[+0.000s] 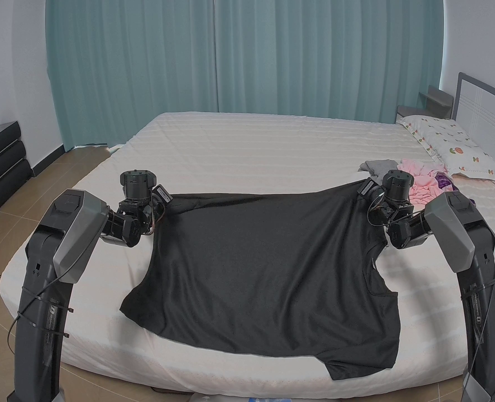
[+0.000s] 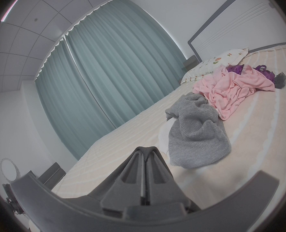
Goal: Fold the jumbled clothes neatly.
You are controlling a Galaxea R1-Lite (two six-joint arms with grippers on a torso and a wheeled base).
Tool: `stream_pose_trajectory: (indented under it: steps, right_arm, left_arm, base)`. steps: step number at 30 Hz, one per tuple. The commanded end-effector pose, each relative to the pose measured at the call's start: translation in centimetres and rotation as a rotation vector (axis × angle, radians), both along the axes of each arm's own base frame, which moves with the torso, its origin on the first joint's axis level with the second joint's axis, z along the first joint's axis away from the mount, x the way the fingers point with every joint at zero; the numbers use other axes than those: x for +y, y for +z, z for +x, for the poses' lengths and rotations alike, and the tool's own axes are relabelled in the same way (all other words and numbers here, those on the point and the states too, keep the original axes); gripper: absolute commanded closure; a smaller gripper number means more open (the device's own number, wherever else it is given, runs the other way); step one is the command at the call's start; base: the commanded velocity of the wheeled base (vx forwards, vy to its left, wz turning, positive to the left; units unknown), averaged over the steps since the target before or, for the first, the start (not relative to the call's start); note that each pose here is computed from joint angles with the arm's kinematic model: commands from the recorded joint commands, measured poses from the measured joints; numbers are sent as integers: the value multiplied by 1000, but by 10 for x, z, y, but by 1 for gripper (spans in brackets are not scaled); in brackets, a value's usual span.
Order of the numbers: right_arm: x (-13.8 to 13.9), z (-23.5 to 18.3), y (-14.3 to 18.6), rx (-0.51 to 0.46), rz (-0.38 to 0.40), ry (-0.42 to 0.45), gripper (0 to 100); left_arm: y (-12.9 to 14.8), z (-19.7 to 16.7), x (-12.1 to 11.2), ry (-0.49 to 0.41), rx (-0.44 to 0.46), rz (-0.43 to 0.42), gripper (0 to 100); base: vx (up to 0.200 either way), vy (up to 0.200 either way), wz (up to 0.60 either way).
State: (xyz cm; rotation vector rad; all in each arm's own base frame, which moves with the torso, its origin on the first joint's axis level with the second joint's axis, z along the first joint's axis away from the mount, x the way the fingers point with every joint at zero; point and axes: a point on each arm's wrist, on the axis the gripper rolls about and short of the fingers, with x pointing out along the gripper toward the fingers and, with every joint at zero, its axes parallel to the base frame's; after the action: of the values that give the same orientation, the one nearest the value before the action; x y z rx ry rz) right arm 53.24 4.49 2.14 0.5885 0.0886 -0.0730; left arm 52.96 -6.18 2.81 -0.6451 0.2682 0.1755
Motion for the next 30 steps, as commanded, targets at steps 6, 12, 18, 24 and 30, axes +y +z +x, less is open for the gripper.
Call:
stream_pose_trajectory:
  steps: [6, 12, 18, 24, 30]
  right_arm:
    - [3, 8, -7, -40, -3, 5, 100]
    - [11, 14, 0, -89, 0, 20, 100]
    - [18, 19, 9, -123, 1, 31, 100]
    - [16, 20, -14, -33, -37, 28, 100]
    - [14, 16, -27, 22, -43, 26, 0]
  left_arm:
    - [-6, 3, 7, 38, 3, 7, 100]
    - [-1, 3, 16, 56, -6, 6, 100]
    - [3, 3, 22, 68, -16, 5, 100]
    - [0, 2, 19, 58, -5, 0, 100]
    - [-6, 1, 14, 47, 12, 1, 100]
  base:
    - [0, 0, 0]
    - [0, 0, 0]
    - [0, 0, 0]
    - [0, 0, 0]
    - [0, 0, 0]
